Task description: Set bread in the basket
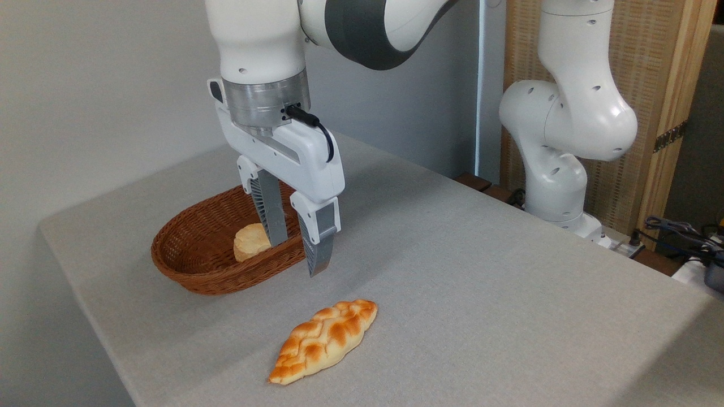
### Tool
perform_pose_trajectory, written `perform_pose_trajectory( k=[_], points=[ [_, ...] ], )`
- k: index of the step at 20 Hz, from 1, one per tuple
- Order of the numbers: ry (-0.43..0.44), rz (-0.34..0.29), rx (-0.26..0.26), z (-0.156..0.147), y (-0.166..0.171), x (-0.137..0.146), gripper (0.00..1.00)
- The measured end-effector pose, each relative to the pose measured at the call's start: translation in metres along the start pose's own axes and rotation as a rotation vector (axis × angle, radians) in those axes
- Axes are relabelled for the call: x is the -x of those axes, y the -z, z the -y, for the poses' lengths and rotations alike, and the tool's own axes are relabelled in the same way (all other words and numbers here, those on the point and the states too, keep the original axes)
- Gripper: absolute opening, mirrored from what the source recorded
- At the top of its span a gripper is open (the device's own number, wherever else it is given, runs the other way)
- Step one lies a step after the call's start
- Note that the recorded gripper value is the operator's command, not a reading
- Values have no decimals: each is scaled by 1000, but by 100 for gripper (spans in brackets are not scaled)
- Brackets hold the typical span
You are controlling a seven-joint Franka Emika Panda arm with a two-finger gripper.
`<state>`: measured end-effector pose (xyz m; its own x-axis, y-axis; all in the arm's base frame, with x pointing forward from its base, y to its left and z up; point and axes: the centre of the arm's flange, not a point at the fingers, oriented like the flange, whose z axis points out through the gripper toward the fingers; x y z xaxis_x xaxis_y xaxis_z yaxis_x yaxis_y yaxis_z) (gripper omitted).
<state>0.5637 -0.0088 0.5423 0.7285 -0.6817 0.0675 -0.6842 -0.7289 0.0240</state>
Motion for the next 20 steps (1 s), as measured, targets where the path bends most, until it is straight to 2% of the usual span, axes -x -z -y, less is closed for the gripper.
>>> perform_pose_trajectory(
  k=[20],
  points=[
    [4, 0, -1, 2, 0, 2, 100]
  ],
)
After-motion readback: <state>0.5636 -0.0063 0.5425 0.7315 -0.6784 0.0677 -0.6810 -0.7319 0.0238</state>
